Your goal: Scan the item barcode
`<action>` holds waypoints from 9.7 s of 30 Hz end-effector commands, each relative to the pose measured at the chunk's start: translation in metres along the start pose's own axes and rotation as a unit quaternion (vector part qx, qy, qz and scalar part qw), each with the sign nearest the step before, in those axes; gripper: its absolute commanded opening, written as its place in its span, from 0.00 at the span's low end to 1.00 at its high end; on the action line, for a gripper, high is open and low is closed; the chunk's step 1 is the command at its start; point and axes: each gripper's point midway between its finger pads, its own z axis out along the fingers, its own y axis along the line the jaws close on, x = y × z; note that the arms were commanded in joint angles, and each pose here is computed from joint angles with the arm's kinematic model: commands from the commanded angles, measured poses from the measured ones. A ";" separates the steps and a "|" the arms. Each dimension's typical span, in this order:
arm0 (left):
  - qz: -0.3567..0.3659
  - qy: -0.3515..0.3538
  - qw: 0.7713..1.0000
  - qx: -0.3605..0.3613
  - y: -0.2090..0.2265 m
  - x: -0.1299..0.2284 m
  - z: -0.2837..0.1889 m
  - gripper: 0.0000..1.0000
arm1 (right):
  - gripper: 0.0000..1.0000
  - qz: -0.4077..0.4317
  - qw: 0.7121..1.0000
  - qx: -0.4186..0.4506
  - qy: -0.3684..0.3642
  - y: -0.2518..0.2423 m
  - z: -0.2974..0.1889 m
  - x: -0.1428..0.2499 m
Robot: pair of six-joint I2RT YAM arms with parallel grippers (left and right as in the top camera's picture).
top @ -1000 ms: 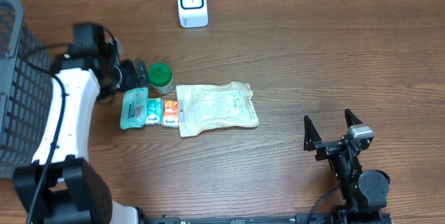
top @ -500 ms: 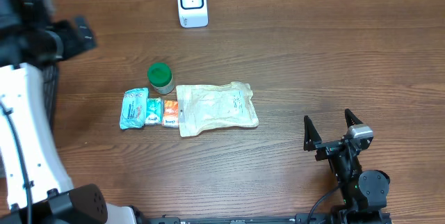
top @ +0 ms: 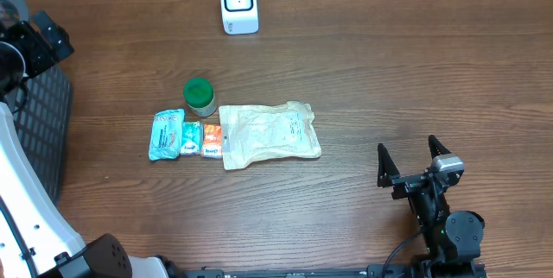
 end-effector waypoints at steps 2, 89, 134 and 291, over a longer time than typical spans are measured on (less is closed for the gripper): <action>-0.008 -0.035 0.995 -0.092 0.031 -0.011 -0.019 1.00 | 1.00 0.001 1.000 -0.002 -0.002 0.000 0.000 0.002; 0.024 -0.043 0.980 -0.191 0.075 -0.017 -0.028 1.00 | 1.00 0.293 0.802 -0.174 0.491 0.123 0.020 -0.053; 0.024 -0.043 0.980 -0.191 0.075 -0.017 -0.028 0.99 | 0.54 0.288 0.795 0.116 0.522 0.216 0.119 0.167; 0.024 -0.042 0.981 -0.190 0.075 -0.017 -0.028 1.00 | 0.04 0.041 0.802 -0.142 0.578 0.245 0.159 0.027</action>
